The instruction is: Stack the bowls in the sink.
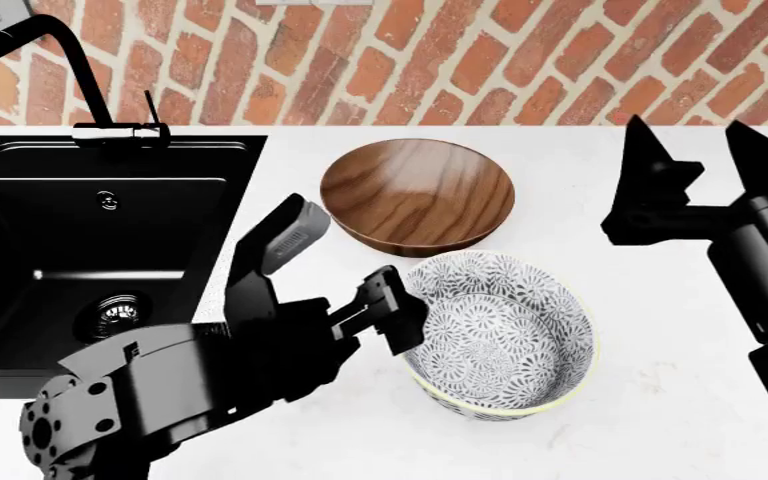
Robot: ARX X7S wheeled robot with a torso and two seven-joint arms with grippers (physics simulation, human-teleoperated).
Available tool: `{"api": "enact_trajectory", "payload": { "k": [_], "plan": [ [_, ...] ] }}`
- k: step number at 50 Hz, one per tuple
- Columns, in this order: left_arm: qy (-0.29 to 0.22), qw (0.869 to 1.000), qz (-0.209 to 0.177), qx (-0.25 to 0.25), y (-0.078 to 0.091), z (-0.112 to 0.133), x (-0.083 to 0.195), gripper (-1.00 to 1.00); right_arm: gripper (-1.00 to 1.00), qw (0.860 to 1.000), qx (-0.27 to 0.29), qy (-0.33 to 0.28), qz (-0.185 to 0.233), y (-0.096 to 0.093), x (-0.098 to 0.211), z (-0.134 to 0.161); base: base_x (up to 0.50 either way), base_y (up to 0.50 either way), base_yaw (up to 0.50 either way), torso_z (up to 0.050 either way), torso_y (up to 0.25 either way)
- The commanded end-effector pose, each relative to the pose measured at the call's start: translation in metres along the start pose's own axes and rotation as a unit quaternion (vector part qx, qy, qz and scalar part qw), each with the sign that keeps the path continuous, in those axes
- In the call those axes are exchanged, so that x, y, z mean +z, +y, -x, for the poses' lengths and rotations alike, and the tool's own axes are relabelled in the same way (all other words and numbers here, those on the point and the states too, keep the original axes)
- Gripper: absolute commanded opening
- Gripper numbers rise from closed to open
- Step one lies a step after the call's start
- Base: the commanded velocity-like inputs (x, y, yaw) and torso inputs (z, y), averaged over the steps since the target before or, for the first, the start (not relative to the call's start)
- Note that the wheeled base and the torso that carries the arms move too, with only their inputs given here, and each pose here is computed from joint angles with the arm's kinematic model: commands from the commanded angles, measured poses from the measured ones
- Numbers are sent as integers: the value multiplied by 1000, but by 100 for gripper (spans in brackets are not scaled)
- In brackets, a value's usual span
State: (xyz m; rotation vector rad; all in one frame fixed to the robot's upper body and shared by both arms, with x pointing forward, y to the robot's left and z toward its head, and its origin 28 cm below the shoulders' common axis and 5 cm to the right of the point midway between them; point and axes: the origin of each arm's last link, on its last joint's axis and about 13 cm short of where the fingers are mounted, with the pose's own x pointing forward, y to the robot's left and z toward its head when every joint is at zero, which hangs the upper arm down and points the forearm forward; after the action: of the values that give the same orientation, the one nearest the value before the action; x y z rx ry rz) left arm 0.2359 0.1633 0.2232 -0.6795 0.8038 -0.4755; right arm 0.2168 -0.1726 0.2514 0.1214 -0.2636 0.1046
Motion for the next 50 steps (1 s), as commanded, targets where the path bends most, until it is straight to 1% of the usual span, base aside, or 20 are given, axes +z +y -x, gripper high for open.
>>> {"api": "enact_trajectory", "payload": {
  "k": [1, 10, 17, 27, 40, 41, 42, 45, 50],
  "plan": [
    [11, 1000, -11, 5, -3, -9, 3, 100, 100, 1000, -7, 1, -6, -7, -4, -1, 0, 0, 0, 0, 0],
    [30, 999, -15, 5, -5, -19, 1, 100, 100, 1000, -7, 8, -9, -12, -7, -3, 0, 0, 0, 0, 0],
    [42, 999, -24, 3, -10, -22, -2, 100, 100, 1000, -8, 8, -11, -13, -10, -3, 0, 0, 0, 0, 0],
    [48, 998, -29, -2, -12, -24, -3, 100, 100, 1000, -14, 7, -12, -15, -9, 0, 0, 0, 0, 0, 0],
    [50, 998, -28, 10, -1, -34, -3, 100, 100, 1000, -14, 5, -11, -13, -9, 1, 0, 0, 0, 0, 0],
    [49, 998, -29, 11, -1, -35, -3, -100, 100, 1000, -14, 5, -11, -13, -8, 1, 0, 0, 0, 0, 0],
    [44, 998, -39, 15, 0, -36, -4, -100, 100, 1000, -15, 4, -11, -14, -9, 1, 0, 0, 0, 0, 0],
    [41, 998, -38, 18, 0, -35, -3, -100, 100, 1000, -16, 3, -10, -14, -7, 2, 0, 0, 0, 0, 0],
    [19, 999, -37, 28, 3, -33, -1, -100, 100, 1000, -14, 2, -10, -12, -6, 3, 0, 0, 0, 0, 0]
  ]
}}
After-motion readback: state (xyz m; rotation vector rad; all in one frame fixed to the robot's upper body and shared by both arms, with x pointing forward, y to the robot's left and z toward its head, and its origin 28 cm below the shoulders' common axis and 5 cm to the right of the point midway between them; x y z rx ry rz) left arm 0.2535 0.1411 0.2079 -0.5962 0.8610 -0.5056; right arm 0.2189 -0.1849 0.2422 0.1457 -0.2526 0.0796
